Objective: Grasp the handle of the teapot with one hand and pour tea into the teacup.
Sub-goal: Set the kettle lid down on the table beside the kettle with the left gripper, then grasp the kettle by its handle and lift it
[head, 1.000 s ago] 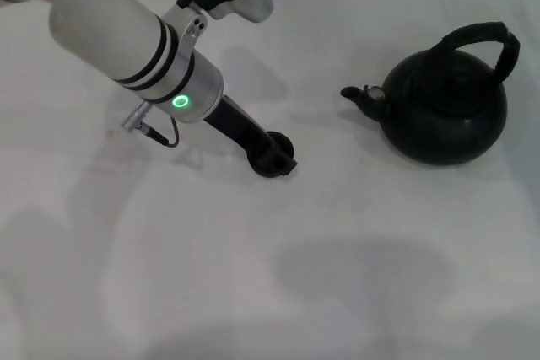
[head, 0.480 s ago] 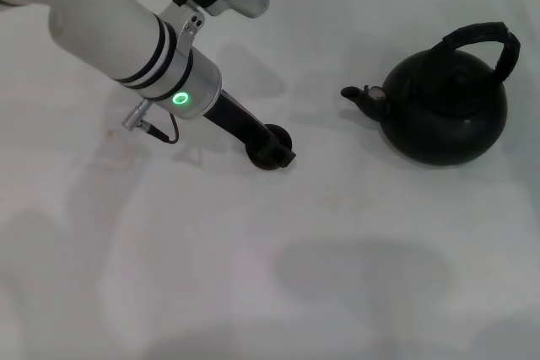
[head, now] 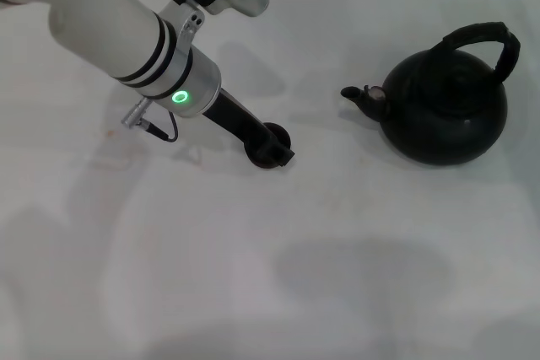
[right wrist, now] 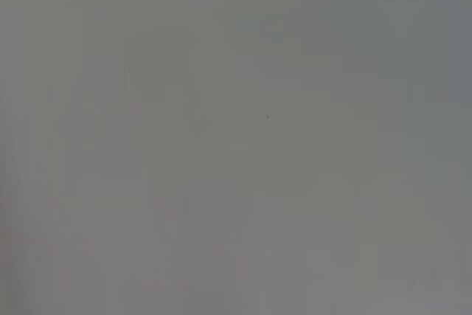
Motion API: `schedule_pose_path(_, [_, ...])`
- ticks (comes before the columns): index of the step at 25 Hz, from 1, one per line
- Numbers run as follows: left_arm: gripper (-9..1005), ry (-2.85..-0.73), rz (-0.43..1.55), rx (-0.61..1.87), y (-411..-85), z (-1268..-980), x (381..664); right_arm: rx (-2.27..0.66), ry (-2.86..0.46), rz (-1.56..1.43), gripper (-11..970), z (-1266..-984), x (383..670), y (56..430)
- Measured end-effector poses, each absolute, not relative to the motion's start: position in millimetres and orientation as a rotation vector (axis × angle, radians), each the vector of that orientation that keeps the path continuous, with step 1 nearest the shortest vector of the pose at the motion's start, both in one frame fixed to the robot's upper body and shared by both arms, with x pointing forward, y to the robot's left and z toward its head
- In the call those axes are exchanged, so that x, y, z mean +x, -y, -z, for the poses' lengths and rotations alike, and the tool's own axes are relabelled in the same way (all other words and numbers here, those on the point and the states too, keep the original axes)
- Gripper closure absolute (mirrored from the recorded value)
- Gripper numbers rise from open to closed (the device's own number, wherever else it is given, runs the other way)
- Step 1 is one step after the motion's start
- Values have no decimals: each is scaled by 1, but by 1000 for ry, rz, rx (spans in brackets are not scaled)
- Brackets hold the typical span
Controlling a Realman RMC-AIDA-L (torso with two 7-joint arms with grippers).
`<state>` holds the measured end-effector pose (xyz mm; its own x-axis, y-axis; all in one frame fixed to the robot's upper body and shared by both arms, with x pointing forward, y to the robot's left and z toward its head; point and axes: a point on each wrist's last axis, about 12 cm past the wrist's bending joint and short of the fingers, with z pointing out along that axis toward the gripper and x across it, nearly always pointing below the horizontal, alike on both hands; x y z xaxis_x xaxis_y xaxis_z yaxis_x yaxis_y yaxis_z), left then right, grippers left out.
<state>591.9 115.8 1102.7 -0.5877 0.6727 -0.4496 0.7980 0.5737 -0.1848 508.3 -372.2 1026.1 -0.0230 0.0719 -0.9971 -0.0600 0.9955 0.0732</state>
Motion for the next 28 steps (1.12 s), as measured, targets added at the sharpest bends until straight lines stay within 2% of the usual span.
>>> schedule_pose_path(14, [189, -2461, 512, 1218, -113, -1107, 595, 8, -1580, -107, 104, -1028, 509, 372])
schedule_pose_path(28, [152, -2229, 634, 1267, -93, -1162, 598, 11, -1575, -105, 103, -1028, 508, 373])
